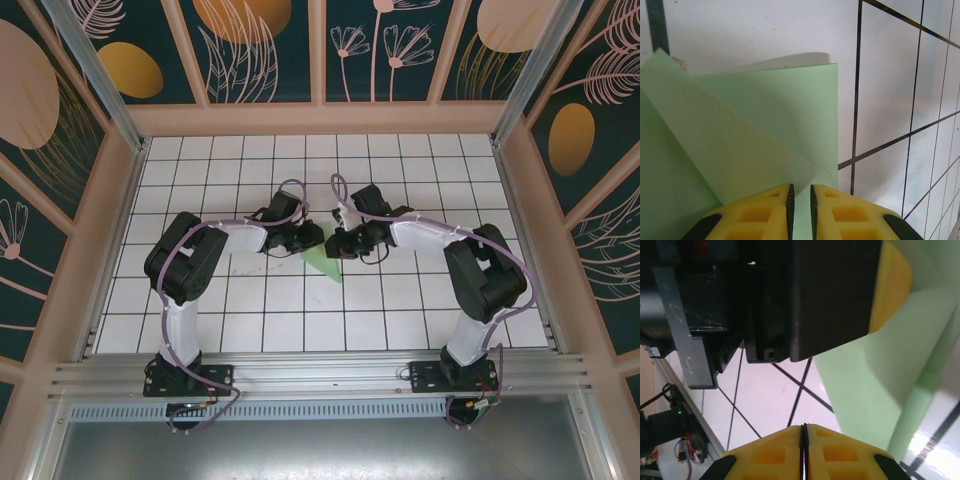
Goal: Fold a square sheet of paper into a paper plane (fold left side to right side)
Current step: Fourth fold the wing at the center of the table.
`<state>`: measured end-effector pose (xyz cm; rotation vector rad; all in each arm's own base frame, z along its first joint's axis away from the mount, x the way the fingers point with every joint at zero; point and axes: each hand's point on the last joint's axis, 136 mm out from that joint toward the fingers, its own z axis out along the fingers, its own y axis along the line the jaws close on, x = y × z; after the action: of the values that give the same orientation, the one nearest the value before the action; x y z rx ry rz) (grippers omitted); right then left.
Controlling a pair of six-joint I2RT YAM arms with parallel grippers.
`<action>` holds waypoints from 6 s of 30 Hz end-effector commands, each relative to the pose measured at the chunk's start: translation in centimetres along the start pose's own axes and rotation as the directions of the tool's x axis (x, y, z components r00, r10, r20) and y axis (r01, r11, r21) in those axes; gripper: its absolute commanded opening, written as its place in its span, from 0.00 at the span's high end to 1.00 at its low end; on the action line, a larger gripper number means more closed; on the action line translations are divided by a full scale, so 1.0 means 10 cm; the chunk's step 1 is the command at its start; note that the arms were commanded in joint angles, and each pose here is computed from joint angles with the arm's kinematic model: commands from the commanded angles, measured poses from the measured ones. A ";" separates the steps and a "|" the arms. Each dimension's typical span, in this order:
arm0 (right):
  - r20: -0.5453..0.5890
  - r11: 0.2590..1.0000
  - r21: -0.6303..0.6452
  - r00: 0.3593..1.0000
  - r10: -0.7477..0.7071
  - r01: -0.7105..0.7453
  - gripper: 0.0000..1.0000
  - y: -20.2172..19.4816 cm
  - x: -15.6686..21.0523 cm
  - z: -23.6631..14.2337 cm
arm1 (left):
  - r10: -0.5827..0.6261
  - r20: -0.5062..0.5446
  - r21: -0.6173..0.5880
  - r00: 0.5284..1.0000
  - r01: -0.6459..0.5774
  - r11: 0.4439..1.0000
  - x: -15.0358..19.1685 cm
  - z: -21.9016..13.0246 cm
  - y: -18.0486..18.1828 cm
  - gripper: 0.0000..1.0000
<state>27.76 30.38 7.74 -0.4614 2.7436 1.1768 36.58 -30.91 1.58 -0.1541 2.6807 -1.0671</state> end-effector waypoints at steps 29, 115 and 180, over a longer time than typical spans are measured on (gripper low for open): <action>-0.173 0.987 0.113 0.976 0.130 -0.112 0.87 -0.51 0.60 0.31 | -0.073 -0.081 -0.208 0.994 0.055 0.976 0.35 0.11 0.64 0.81; -0.139 0.920 0.329 0.953 0.270 -0.213 1.00 -1.10 0.63 0.29 | 0.129 -0.047 0.114 0.990 -0.123 0.986 0.44 -0.23 -0.45 0.82; -0.179 0.913 0.358 0.944 0.276 -0.199 1.00 -1.14 0.78 0.27 | 0.071 0.175 -0.228 0.982 -0.030 0.973 -0.83 -0.38 0.80 0.87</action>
<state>27.47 27.71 1.26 -0.3067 2.9644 1.0035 42.21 -23.76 1.59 -0.1770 2.6086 -0.8272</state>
